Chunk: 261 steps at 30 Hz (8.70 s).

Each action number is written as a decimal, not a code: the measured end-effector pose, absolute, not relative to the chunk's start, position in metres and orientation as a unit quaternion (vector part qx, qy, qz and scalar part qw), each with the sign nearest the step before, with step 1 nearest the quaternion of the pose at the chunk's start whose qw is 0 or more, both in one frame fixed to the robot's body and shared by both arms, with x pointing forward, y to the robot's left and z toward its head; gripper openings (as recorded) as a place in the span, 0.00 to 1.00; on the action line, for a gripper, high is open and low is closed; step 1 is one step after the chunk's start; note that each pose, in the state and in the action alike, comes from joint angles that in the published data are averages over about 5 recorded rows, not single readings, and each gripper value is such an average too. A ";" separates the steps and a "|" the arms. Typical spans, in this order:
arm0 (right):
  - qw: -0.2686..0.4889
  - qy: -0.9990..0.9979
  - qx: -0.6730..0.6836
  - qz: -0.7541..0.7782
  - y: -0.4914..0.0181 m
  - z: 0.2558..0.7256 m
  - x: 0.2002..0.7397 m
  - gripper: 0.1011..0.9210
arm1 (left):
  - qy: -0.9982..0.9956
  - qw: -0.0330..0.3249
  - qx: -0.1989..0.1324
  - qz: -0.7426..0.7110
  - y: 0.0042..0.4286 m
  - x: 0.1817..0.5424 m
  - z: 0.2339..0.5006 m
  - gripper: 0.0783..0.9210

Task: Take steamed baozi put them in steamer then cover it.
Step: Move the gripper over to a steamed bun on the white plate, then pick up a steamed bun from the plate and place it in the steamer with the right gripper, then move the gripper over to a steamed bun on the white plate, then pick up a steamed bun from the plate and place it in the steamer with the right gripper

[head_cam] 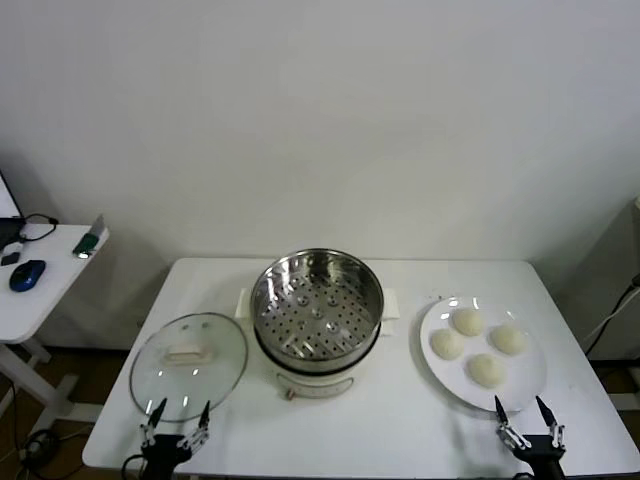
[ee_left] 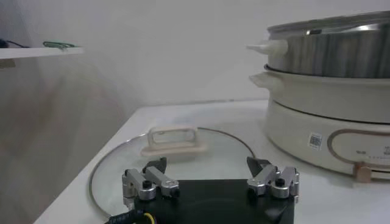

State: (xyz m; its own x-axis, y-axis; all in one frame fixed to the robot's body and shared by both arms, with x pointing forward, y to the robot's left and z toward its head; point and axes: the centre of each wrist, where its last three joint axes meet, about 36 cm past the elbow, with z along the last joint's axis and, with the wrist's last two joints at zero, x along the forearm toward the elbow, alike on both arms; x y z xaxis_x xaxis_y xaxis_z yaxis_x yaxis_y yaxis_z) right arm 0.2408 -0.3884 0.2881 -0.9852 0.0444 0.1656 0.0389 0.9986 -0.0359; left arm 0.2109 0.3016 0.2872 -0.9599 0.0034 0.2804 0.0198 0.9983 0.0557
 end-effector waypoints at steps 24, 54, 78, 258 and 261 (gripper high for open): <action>0.195 -0.836 0.337 0.387 -0.450 0.488 0.517 0.88 | -0.991 0.124 -0.026 -0.033 0.291 0.202 0.291 0.88; 0.417 -0.565 0.508 0.499 -0.447 0.534 0.682 0.88 | -0.992 0.116 -0.016 -0.044 0.295 0.195 0.283 0.88; 0.445 -0.548 0.503 0.498 -0.430 0.465 0.696 0.88 | -0.990 0.126 -0.011 -0.057 0.297 0.191 0.271 0.88; 0.366 -0.582 0.492 0.534 -0.290 0.663 0.644 0.66 | -0.992 0.101 -0.010 -0.080 0.291 0.203 0.261 0.88; 0.344 -0.593 0.499 0.530 -0.257 0.700 0.639 0.66 | -0.992 0.101 -0.013 -0.080 0.290 0.203 0.261 0.88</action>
